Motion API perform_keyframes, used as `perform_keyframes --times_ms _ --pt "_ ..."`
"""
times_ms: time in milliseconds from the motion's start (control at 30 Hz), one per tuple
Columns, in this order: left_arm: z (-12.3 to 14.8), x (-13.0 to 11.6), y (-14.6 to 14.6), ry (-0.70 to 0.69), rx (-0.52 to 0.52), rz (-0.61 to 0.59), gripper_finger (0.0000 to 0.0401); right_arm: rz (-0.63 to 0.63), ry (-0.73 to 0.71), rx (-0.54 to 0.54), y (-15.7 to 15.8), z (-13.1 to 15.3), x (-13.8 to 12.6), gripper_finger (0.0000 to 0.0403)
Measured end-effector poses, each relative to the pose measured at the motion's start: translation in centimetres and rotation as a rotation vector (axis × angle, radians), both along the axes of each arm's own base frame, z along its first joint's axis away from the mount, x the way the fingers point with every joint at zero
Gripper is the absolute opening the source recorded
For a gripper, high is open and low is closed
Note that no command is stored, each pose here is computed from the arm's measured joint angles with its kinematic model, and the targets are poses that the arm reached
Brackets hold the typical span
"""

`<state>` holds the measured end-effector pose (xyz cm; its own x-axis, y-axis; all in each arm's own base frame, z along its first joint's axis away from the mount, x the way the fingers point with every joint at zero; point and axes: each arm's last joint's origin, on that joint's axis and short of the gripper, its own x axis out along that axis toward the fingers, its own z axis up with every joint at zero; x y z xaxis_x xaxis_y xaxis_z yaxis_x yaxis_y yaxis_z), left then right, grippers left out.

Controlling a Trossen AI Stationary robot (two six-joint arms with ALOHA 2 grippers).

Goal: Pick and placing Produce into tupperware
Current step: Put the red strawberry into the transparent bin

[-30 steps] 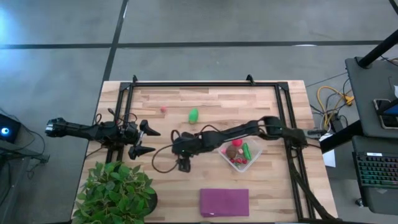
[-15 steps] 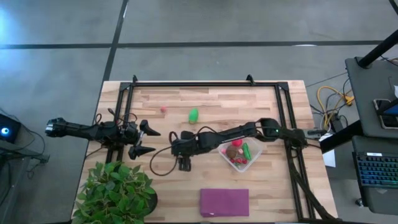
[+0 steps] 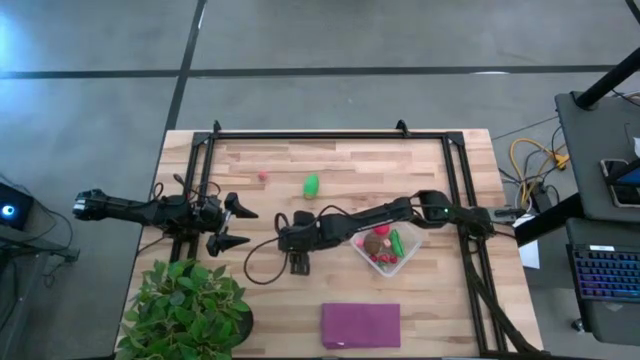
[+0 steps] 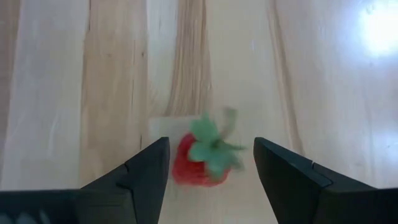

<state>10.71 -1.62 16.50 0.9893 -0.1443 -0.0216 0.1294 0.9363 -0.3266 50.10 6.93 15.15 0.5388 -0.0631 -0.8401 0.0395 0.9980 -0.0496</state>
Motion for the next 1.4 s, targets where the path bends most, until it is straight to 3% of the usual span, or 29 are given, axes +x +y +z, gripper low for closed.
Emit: perform_keyframes --times_ms 667,1400 --pt "0.0 0.0 0.0 0.000 0.000 0.000 0.0367 -0.010 0.037 -0.022 -0.1 -1.8 -0.6 0.0223" --pt "0.0 0.0 0.0 0.000 0.000 0.000 0.0367 -0.070 -0.004 -0.012 -0.3 -1.4 -0.6 0.0156"
